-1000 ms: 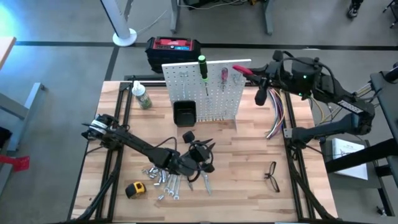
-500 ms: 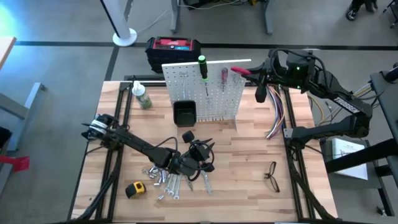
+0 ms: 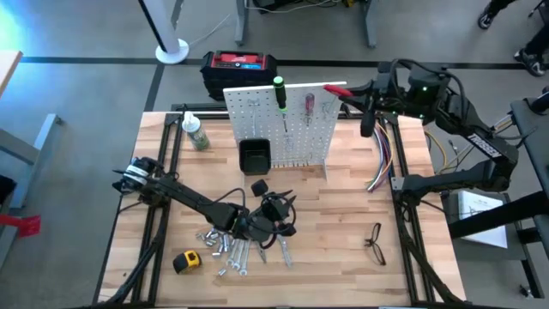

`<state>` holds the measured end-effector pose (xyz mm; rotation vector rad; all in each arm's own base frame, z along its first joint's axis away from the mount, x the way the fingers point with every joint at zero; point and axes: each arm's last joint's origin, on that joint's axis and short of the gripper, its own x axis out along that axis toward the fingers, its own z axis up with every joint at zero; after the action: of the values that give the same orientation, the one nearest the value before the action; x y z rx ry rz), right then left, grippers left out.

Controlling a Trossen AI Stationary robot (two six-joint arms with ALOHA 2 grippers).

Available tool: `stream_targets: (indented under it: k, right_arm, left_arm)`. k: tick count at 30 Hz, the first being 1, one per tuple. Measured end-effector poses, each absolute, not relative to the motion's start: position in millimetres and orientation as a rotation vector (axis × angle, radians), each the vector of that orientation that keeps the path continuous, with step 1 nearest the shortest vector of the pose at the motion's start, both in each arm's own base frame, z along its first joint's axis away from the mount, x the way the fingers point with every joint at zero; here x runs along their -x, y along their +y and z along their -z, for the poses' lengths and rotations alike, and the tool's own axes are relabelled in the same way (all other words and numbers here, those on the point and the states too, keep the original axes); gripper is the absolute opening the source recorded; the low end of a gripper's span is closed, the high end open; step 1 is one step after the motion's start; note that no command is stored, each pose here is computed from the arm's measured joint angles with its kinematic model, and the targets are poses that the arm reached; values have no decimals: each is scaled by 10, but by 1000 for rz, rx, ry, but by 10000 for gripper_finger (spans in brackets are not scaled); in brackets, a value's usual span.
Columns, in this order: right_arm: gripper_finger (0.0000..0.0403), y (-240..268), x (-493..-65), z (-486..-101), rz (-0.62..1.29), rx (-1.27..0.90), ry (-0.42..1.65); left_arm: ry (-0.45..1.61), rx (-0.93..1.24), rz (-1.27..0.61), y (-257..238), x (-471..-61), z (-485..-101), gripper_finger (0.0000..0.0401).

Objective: Hang tools onto peg board
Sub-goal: Hang the red allen wrench on the pegboard

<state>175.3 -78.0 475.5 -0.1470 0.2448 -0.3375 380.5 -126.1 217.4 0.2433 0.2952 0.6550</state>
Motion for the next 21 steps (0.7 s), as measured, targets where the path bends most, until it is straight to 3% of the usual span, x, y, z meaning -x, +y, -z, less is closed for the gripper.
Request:
stream_targets:
  k: [21]
  right_arm:
    - [26, -840, -1930, -4485, 250, 80, 430]
  left_arm:
    - [300, -240, -641, -1264, -3806, -2169, 77]
